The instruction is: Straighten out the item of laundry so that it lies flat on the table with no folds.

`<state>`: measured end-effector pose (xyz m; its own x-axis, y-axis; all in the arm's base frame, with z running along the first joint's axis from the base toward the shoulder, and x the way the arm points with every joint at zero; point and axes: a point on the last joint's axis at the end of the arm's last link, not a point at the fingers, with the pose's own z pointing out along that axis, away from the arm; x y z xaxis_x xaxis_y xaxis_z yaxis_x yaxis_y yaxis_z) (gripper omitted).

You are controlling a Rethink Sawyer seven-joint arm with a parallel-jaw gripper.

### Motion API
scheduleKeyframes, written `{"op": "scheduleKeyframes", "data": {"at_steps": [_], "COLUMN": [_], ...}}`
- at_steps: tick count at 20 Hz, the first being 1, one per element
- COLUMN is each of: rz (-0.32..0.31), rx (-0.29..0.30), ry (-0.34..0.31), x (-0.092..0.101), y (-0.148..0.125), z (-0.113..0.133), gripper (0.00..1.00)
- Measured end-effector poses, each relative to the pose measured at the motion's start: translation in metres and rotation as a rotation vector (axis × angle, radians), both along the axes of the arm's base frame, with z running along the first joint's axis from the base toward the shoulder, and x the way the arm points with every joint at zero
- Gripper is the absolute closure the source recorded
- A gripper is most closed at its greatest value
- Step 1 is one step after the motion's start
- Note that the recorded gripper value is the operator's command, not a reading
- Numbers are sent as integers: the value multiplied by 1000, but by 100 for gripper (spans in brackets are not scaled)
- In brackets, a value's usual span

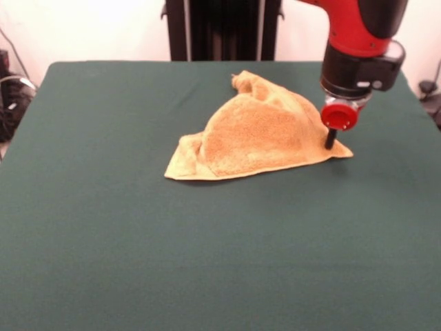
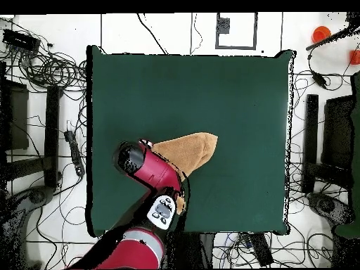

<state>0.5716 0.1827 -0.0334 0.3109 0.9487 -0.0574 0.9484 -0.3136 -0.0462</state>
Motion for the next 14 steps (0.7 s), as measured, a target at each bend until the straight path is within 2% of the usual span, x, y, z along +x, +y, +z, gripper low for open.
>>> {"op": "scheduleKeyframes", "data": {"at_steps": [14], "rz": [-29], "rx": [23], "ry": [5], "x": [5], "y": [-9], "z": [-4], "gripper": [100]}}
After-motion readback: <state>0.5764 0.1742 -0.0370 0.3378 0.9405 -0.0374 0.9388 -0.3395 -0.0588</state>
